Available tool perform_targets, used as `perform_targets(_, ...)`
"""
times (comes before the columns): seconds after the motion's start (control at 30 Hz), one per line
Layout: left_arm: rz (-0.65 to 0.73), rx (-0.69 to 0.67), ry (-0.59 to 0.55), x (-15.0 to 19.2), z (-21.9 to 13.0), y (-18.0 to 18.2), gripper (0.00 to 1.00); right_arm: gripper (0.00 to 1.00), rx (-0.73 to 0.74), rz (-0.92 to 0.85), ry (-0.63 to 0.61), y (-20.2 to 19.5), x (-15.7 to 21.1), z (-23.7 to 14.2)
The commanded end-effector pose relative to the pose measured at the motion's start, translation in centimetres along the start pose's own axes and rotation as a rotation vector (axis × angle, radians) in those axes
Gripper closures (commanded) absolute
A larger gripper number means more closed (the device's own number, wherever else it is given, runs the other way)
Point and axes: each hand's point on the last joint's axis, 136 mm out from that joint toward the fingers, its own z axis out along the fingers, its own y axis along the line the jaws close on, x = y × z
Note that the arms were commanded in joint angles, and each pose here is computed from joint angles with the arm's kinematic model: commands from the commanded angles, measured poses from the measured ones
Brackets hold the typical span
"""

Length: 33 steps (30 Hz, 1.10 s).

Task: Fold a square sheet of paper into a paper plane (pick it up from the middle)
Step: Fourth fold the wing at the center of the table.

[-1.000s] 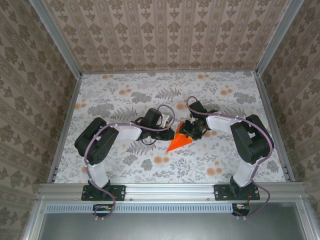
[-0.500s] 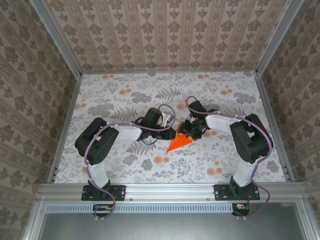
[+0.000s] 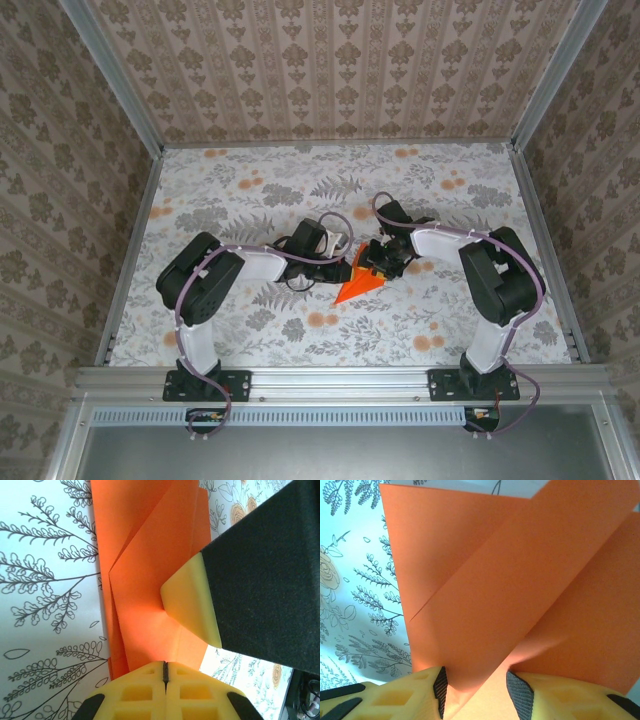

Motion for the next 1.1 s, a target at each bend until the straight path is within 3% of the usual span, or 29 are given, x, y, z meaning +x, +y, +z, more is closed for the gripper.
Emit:
perform_targets(0.0, -0.008, -0.005, 0.009, -0.1, 0.4, 0.0, 0.95, 0.55, 0.371, 0.074, 0.106, -10.3, 3.7, 4.4)
perform_targets(1.07, -0.039, -0.072, 0.027, 1.0, 0.7, 1.8, 0.98, 0.55, 0.436, 0.067, 0.169, -11.5, 4.7, 6.0)
